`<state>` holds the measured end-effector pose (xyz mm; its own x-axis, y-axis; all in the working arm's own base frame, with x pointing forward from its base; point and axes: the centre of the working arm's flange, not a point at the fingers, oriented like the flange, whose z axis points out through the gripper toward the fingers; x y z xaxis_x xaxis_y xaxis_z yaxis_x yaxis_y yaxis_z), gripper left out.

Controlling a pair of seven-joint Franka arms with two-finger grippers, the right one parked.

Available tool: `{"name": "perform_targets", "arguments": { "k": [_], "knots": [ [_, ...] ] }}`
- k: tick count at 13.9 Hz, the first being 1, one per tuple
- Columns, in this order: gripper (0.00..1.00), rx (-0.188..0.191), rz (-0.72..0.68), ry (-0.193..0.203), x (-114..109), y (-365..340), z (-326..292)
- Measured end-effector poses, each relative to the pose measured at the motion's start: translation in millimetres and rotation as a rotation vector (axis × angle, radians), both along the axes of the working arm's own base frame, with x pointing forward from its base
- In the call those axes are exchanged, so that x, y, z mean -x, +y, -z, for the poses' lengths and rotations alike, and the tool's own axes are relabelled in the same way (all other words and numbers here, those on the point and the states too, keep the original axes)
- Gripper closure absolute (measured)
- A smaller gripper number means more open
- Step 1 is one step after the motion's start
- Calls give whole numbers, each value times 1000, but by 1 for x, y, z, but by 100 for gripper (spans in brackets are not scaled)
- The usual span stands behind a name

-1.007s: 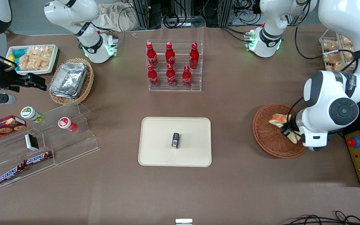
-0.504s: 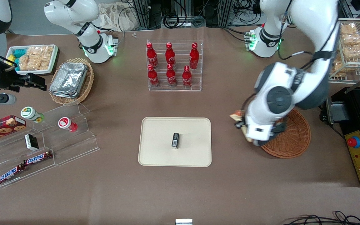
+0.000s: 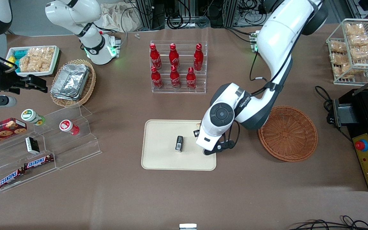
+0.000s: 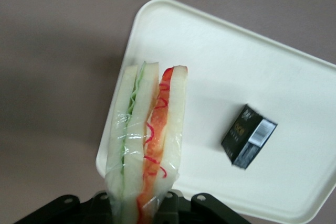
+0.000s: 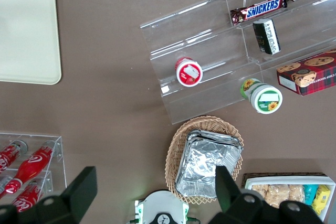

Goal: Place sandwich from basket to tray
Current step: 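Lower the sandwich onto the tray beside the black box and release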

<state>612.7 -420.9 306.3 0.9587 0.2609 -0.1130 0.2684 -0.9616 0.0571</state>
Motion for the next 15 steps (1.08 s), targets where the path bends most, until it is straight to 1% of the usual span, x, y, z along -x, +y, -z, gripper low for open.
{"name": "perform_targets", "arguments": {
  "k": [2, 3, 4, 5, 6, 9, 11, 13, 14, 15],
  "knots": [
    [82, 15, 76, -4, -2, -2, 22],
    [82, 28, 102, -15, -3, -4, 33],
    [82, 41, 125, -41, -4, -7, 45],
    [82, 43, 160, -72, -4, -9, 57],
    [82, 37, 202, -91, -3, -9, 70],
    [82, 29, 293, -101, -1, -9, 88],
    [82, 29, 307, -102, -1, -9, 88],
    [68, 27, 308, -104, -2, -8, 88],
    [57, 27, 310, -106, -2, -8, 88],
    [48, 28, 310, -108, -3, -8, 87]
  ]
}}
